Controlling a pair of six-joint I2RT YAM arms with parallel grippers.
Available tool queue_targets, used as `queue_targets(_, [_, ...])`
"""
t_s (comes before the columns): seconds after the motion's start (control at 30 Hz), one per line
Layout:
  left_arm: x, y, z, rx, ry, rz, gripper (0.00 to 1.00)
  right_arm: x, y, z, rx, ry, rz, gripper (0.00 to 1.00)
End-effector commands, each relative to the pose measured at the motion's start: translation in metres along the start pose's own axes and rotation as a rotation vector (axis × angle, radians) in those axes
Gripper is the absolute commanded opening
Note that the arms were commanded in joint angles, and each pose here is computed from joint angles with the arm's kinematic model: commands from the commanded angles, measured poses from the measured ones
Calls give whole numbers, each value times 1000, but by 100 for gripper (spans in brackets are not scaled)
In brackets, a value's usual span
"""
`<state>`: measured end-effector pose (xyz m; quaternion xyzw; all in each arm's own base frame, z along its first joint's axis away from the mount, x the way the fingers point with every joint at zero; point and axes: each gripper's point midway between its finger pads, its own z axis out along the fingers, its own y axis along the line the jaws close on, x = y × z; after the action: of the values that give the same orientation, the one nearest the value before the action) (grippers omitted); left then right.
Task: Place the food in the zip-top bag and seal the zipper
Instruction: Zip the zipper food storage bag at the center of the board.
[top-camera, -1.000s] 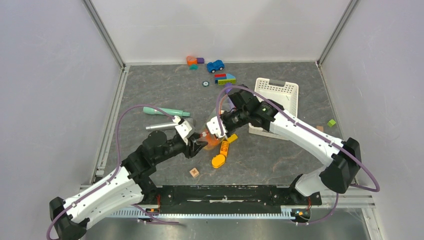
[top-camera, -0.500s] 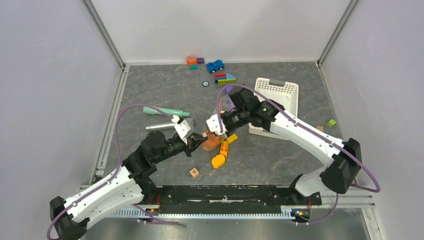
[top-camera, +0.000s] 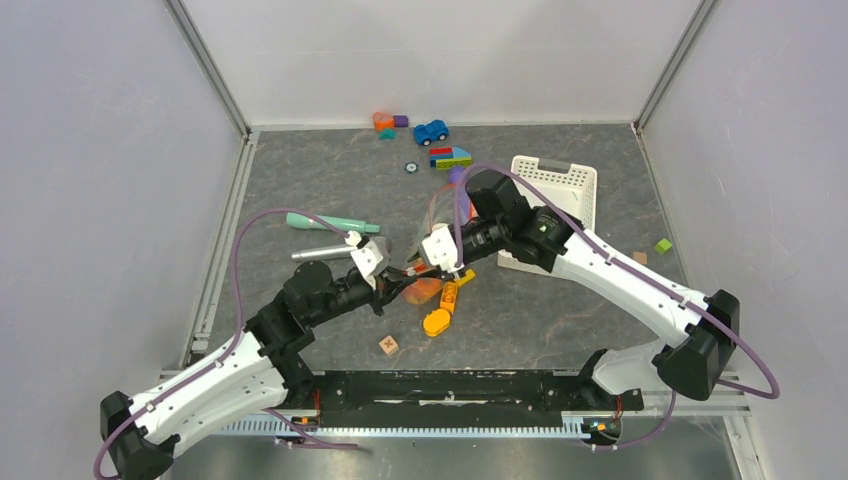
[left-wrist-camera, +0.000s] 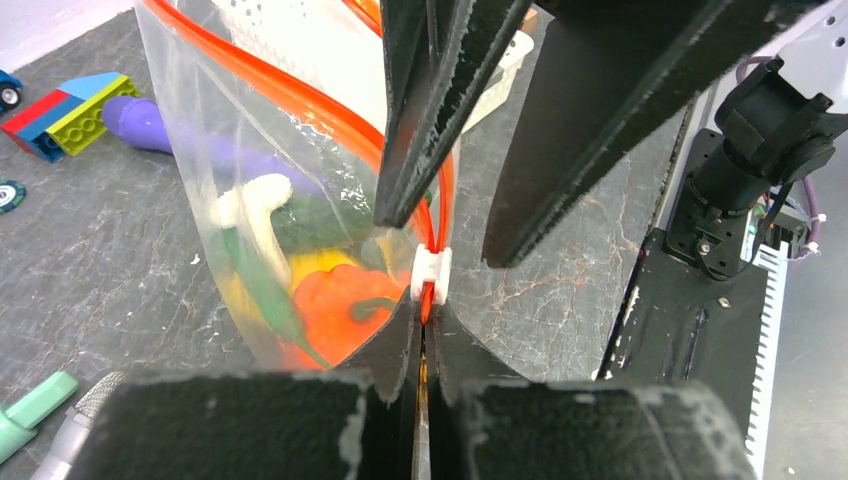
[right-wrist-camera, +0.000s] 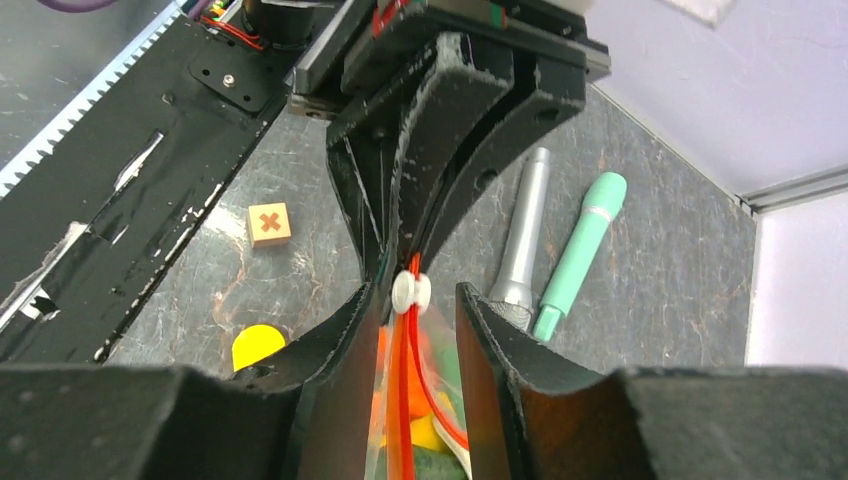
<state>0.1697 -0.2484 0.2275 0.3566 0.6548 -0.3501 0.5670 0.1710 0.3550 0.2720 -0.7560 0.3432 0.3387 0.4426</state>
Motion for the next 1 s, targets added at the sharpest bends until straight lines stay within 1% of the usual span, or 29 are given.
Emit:
queue_targets(0.0, [-16,-7,2,42,-37,22,2,-17,2,3,11,-42,-5,40])
queue_targets(0.1, [-17,-9,2,52,-40,23,2,-18,-1,6,27,-40,9,40])
queue_targets(0.2, [-18,-8,1,46,-42,23,2,-12,-4,8,45,-12,17,40])
queue_targets(0.33, [-17,-8,0,44,-43,22,2,-3,-7,9,69,30,35,34])
queue_targets(0.6, [-20,-7,-2,36,-52,25,2,2,-1,12,54,37,53,34])
queue_targets(0.67, [-19,-7,-3,37,-52,23,2,3,-1,13,50,39,61,31])
queue_targets(0.77, [-19,-8,-3,39,-51,23,2,3,-2,14,57,46,70,24])
queue_targets(0.97, [-22,-10,-5,46,-63,25,2,10,0,16,55,68,83,25])
